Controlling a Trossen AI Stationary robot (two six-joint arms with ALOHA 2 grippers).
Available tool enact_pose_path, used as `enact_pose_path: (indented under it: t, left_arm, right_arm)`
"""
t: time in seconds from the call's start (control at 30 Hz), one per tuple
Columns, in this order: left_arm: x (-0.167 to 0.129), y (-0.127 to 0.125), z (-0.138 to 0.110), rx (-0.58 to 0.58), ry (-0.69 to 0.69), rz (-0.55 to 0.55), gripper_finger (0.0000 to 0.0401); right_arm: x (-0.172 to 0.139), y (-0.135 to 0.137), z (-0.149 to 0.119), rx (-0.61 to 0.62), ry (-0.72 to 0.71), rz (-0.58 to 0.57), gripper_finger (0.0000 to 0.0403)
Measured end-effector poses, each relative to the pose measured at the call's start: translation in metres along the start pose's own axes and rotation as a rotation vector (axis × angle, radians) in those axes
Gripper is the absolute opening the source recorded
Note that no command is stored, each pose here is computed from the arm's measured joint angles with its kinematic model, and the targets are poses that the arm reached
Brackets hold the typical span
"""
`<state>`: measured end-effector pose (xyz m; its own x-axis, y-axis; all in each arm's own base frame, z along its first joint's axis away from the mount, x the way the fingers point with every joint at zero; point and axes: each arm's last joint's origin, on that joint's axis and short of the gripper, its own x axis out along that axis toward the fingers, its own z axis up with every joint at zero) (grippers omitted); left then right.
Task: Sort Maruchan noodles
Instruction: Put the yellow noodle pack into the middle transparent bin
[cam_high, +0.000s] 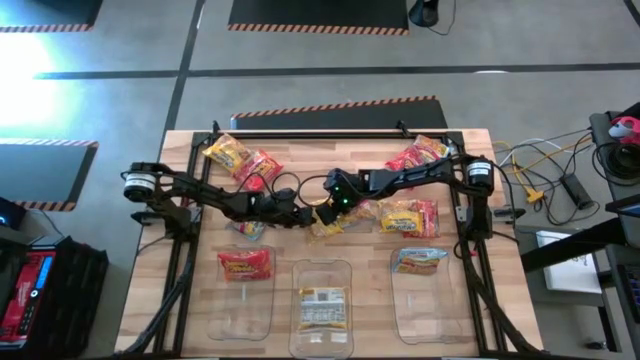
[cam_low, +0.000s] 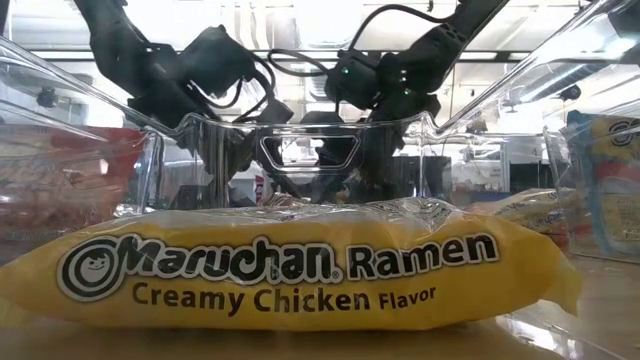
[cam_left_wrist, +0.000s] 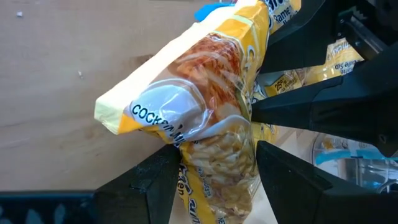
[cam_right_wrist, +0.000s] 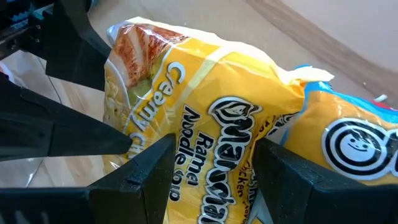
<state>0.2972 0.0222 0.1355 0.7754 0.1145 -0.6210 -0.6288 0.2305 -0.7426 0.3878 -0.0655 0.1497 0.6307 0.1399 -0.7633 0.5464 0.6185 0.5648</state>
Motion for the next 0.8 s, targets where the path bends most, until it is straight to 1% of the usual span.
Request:
enact_pose_path:
  t: [0.4, 0.47, 0.6, 0.8]
  left_arm:
    - [0.0000, -0.0003, 0.0003, 0.018, 0.000, -0.003, 0.0194]
    - [0.0000, 0.0001, 0.0002, 0.016, 0.010, -0.002, 0.0194]
    - [-0.0004, 0.0025, -0.0009, -0.003, 0.038, 0.039, 0.0194]
    - [-0.0056, -0.0024, -0.0009, 0.023, 0.047, 0.005, 0.0194]
  right_arm:
    - [-0.0007, 0.0017, 0.0015, -0.038, -0.005, 0.005, 0.0199]
    - [-0.0009, 0.0016, 0.0014, -0.034, -0.002, 0.002, 0.0199]
    - [-0.0017, -0.0007, 0.0031, -0.015, 0.006, 0.004, 0.0198]
    - [-0.0022, -0.0023, 0.0026, 0.001, 0.020, -0.001, 0.0198]
